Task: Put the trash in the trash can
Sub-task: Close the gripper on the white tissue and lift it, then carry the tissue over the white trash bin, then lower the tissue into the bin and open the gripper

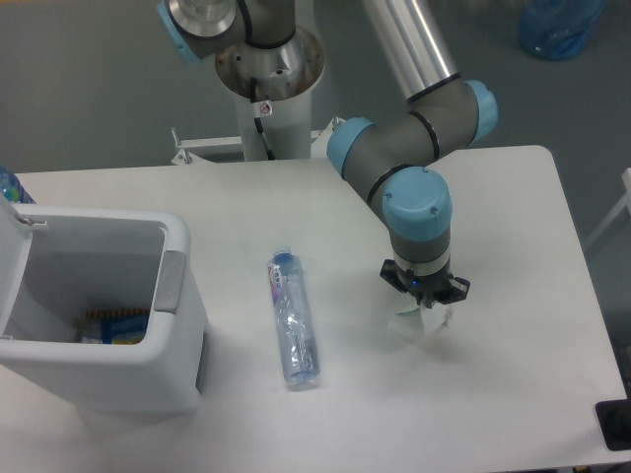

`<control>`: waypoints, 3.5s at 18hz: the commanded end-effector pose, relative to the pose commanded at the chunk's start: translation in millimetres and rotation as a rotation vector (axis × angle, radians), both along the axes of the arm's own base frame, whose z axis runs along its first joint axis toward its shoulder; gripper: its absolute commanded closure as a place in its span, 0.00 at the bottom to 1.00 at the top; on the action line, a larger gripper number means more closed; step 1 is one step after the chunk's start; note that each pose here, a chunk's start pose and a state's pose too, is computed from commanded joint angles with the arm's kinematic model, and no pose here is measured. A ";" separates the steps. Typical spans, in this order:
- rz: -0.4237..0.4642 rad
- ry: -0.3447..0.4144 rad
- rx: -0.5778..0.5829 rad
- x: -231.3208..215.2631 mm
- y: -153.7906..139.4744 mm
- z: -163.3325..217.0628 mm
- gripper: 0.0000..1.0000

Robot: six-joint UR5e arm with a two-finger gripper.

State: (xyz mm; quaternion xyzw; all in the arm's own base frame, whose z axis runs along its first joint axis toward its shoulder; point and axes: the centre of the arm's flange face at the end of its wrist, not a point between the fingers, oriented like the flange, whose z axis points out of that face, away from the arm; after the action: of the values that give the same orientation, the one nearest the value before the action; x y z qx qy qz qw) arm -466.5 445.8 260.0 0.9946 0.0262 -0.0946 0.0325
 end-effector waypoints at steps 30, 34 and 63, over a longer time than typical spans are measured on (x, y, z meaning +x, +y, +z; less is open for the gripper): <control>0.422 -0.252 0.885 175.4 115.4 314.1 1.00; 0.423 -0.285 0.884 205.7 123.3 318.2 1.00; 0.295 -0.332 0.795 238.4 114.8 267.0 0.00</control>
State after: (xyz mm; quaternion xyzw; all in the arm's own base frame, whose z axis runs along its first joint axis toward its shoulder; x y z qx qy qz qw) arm -228.1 560.6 526.9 0.9171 0.1964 0.0891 -0.3352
